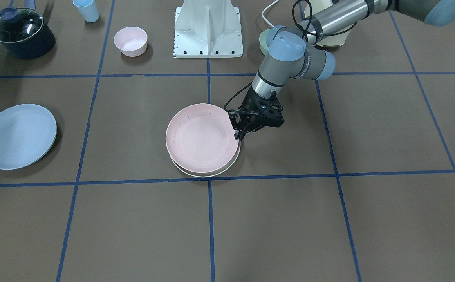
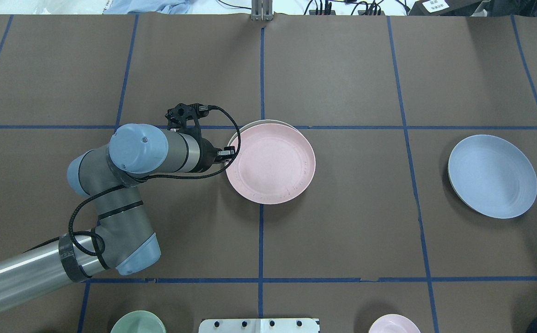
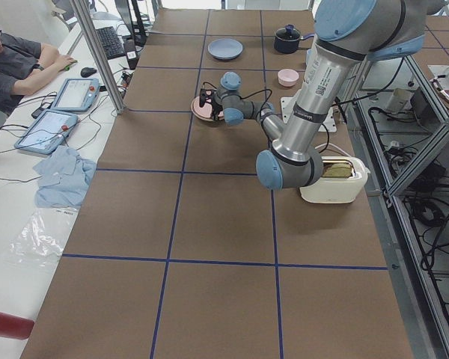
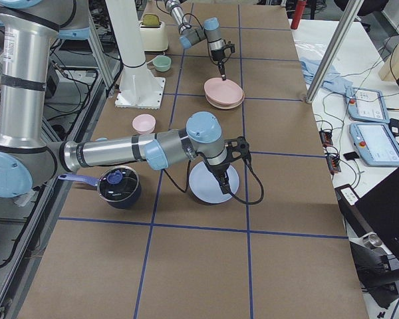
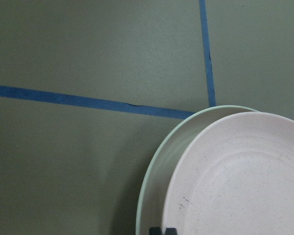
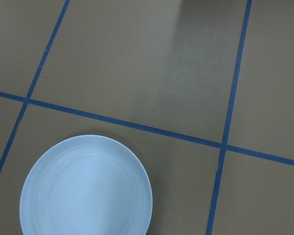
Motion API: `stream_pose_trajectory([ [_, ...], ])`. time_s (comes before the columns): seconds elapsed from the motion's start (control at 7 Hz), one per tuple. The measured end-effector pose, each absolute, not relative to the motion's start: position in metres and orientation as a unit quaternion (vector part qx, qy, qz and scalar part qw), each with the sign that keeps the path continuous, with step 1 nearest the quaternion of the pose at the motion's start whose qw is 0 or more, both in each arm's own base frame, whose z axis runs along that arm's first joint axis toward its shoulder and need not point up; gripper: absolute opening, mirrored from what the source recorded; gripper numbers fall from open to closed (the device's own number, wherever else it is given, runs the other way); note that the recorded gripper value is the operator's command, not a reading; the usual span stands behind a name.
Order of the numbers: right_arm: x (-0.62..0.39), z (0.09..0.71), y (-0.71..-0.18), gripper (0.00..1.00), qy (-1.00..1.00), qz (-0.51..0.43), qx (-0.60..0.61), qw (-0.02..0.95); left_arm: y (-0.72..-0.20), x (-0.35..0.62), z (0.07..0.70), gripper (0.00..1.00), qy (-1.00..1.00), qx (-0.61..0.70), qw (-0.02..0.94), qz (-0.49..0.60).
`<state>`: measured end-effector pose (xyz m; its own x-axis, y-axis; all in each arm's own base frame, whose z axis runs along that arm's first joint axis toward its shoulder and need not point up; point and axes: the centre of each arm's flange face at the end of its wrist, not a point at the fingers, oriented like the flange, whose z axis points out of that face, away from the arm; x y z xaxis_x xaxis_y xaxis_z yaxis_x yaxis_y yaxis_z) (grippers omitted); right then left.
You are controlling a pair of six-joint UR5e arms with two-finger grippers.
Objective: Stack three plates with pink and blue
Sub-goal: 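Lower the pink plate onto the cream plate and open the left gripper, then withdraw the left gripper away from the stack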
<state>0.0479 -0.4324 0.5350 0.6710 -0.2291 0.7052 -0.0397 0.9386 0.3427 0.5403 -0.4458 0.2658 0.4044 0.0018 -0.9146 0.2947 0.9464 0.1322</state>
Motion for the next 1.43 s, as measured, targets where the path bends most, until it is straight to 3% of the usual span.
stream_pose_trajectory([
  [0.43, 0.043, 0.535, -0.433, 1.0, -0.406, -0.045, 0.159, 0.899, -0.447, 0.527, 0.256, 1.0, 0.536, 0.158, 0.827, -0.061],
  [1.0, -0.034, 0.549, -0.404, 0.98, -0.424, 0.02, 0.137, 0.895, -0.459, 0.387, 0.246, 1.0, 0.473, 0.223, 0.849, 0.078],
  [1.14, -0.055, 0.564, -0.391, 0.95, -0.424, 0.04, 0.139, 0.894, -0.469, 0.347, 0.258, 1.0, 0.447, 0.24, 0.854, 0.112],
  [1.43, -0.088, 0.612, -0.377, 0.73, -0.424, 0.072, 0.152, 0.89, -0.49, 0.272, 0.299, 1.0, 0.402, 0.267, 0.859, 0.17],
])
